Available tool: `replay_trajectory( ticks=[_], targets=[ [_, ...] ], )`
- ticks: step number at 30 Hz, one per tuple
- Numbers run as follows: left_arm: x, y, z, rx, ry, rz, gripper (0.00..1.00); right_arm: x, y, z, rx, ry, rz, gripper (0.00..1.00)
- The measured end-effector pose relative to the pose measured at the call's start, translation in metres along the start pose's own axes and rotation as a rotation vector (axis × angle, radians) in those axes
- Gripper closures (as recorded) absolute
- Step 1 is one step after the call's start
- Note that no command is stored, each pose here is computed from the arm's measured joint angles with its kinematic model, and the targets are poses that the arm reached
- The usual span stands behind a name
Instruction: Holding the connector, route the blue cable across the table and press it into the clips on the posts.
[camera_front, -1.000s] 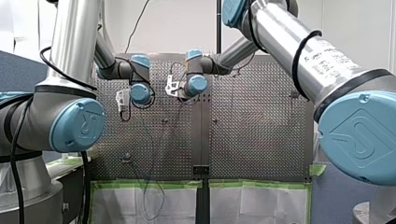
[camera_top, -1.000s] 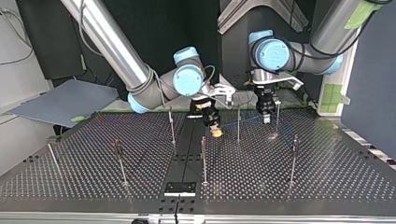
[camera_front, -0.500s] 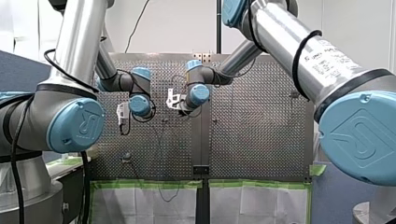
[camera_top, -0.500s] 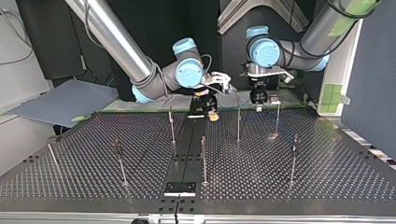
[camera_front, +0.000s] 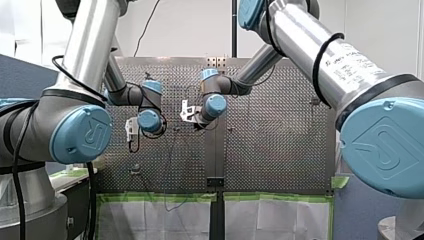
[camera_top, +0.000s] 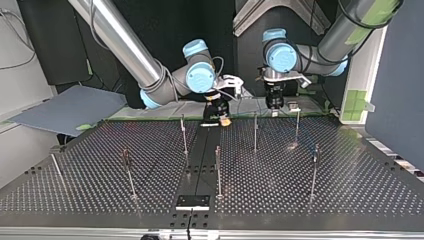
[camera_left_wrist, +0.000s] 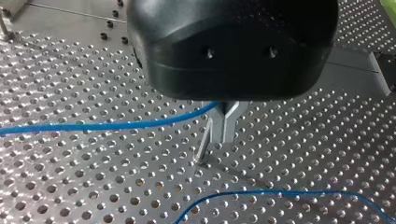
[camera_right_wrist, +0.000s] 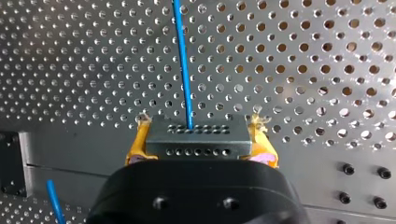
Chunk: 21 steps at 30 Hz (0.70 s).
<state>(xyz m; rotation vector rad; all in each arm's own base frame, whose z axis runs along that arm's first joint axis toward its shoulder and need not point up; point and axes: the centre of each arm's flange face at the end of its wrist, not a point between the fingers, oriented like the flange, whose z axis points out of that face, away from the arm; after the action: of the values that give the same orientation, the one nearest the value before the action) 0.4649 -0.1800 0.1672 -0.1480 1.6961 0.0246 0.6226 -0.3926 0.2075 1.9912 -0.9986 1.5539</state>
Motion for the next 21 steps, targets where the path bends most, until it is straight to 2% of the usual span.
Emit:
replay_trajectory(
  ticks=[7, 14, 21],
  targets=[
    [0.001, -0.001, 0.004, 0.019, -0.015, -0.02, 1.0, -0.002, 0.006, 0.004, 0.0, 0.0, 0.003, 1.0],
    [0.012, -0.002, 0.01, 0.032, -0.008, -0.026, 1.0, -0.022, 0.01, 0.012, 0.001, -0.026, 0.002, 1.0],
    [0.028, -0.003, 0.022, 0.037, -0.009, -0.033, 1.0, -0.023, 0.014, 0.015, -0.004, -0.02, 0.004, 1.0]
  ],
)
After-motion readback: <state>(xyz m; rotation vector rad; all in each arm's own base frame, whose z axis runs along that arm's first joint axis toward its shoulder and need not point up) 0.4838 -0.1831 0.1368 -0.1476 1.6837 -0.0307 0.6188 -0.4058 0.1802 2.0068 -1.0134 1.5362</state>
